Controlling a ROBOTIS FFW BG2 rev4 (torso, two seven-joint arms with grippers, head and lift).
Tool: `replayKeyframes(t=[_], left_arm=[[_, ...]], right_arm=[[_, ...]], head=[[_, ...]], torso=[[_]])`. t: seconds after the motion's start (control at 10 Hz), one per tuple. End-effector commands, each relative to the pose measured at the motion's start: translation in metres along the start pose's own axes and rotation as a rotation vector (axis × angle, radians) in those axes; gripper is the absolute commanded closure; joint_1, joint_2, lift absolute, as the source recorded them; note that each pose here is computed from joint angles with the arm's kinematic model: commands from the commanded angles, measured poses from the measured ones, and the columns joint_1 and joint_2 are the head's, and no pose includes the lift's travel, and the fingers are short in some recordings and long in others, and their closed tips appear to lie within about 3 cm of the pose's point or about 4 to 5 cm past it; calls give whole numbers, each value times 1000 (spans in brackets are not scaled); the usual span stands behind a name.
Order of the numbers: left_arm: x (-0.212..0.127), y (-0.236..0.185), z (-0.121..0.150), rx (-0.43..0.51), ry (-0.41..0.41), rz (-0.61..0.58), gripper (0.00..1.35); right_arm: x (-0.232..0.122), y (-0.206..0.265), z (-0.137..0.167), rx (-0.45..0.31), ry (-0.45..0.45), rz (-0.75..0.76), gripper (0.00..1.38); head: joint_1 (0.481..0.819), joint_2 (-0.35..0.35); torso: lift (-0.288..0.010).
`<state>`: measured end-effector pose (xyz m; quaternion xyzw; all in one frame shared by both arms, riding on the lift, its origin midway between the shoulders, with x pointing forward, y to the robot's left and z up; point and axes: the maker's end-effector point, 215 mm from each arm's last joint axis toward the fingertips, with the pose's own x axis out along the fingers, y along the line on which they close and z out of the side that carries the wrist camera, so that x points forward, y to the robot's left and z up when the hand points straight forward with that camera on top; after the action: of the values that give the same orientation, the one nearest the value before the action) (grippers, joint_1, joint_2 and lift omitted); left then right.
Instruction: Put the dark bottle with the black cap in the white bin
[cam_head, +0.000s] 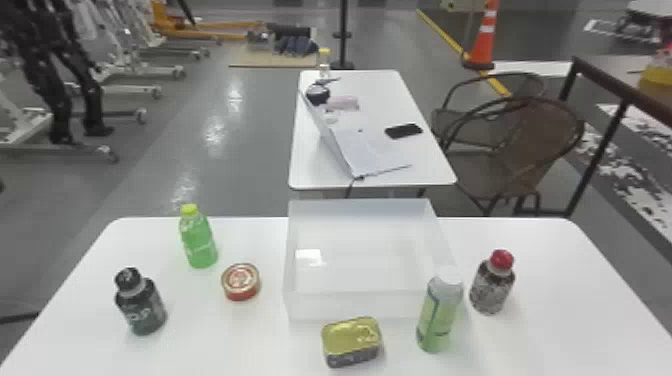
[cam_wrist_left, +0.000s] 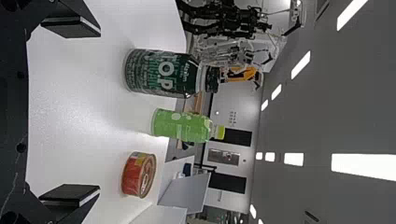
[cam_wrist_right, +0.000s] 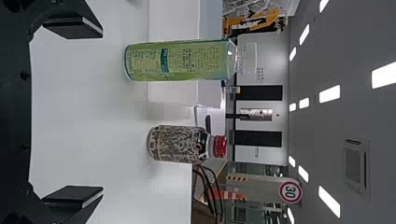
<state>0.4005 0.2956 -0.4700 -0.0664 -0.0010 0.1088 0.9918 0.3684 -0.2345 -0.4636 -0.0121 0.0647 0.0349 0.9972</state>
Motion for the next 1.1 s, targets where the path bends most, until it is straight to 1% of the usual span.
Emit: replayKeyframes(t=[0.0, 0.5, 0.7, 1.0], left_arm=[[0, -1, 0, -2, 0, 1, 122], [2, -1, -1, -1, 3, 0, 121], [16, -2, 0, 6, 6, 0, 116], [49, 3, 3, 42, 20, 12, 117]], right_arm=[[0, 0, 0, 0, 0, 0, 111], [0, 0, -1, 0, 2, 0, 113], [0, 0, 0, 0, 0, 0, 113], [-1, 0, -1, 0, 2, 0, 113]], head=[[549, 0], [549, 0], [549, 0], [549, 0]], torso=[[-100], [-100], [-100], [-100]])
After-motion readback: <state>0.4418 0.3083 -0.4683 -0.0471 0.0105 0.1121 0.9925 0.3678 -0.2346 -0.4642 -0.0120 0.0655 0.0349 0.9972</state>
